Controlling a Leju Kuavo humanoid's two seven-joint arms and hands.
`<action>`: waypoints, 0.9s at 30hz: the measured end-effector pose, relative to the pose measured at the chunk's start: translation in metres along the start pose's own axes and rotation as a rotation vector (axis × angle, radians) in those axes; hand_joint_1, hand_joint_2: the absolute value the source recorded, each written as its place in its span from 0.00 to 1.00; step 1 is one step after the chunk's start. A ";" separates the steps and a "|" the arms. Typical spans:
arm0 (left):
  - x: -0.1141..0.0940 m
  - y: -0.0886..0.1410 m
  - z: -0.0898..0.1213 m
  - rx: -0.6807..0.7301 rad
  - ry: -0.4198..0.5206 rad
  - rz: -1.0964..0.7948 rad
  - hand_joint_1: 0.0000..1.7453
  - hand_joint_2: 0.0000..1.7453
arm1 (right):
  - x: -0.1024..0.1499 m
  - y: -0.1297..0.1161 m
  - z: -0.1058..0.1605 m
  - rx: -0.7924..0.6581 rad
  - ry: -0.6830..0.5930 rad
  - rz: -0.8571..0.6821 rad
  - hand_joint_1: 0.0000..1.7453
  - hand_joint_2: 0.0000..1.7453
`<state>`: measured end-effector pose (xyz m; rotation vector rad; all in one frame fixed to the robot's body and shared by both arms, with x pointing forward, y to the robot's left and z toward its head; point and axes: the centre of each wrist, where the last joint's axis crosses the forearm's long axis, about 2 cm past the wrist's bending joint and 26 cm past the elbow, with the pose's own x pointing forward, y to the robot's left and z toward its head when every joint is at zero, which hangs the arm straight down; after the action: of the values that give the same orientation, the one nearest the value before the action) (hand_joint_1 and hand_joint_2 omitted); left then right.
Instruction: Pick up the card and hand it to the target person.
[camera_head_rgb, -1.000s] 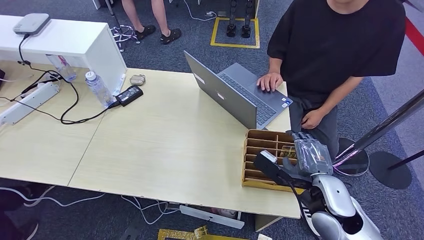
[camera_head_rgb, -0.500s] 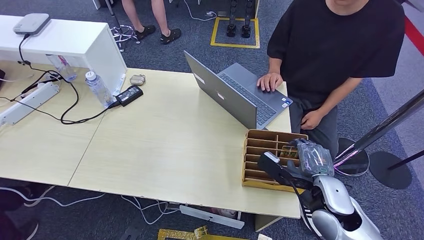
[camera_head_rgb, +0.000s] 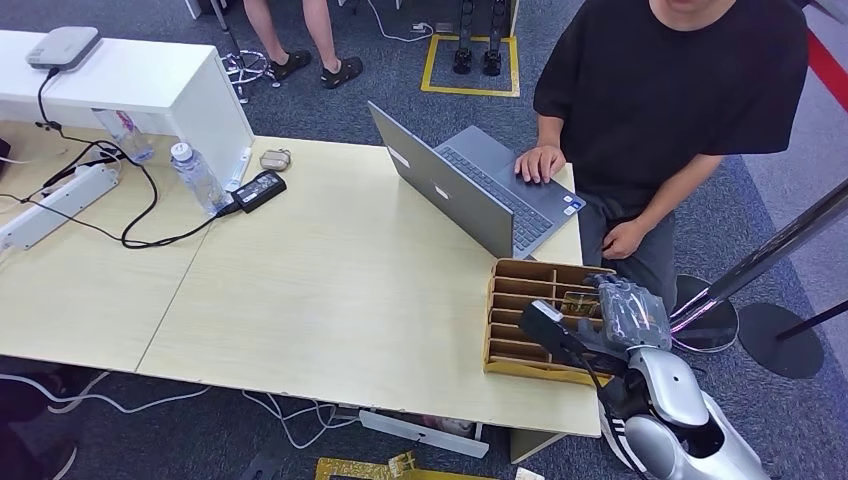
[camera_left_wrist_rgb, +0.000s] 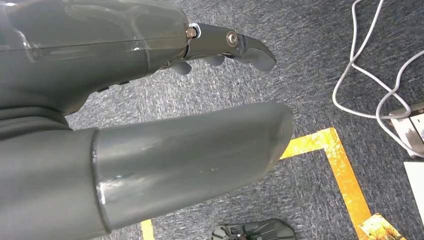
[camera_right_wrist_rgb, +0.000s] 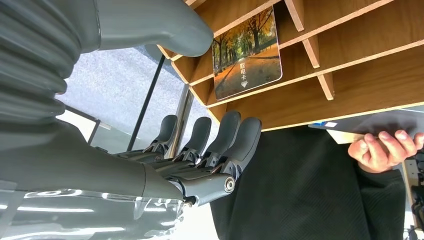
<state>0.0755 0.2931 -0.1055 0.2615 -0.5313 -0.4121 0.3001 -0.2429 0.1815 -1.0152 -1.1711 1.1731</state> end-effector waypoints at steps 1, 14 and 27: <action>0.000 0.000 0.000 0.000 0.000 0.000 0.00 0.00 | 0.000 0.000 -0.001 -0.002 0.001 0.000 0.42 1.00; 0.000 0.000 0.000 -0.001 0.001 -0.001 0.00 0.00 | -0.002 0.004 -0.005 0.014 0.006 -0.012 0.41 1.00; 0.000 0.000 0.000 -0.001 0.001 -0.002 0.00 0.00 | -0.002 0.013 -0.006 0.042 0.004 0.000 0.41 1.00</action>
<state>0.0756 0.2925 -0.1055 0.2610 -0.5294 -0.4141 0.3041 -0.2433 0.1682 -0.9858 -1.1387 1.1899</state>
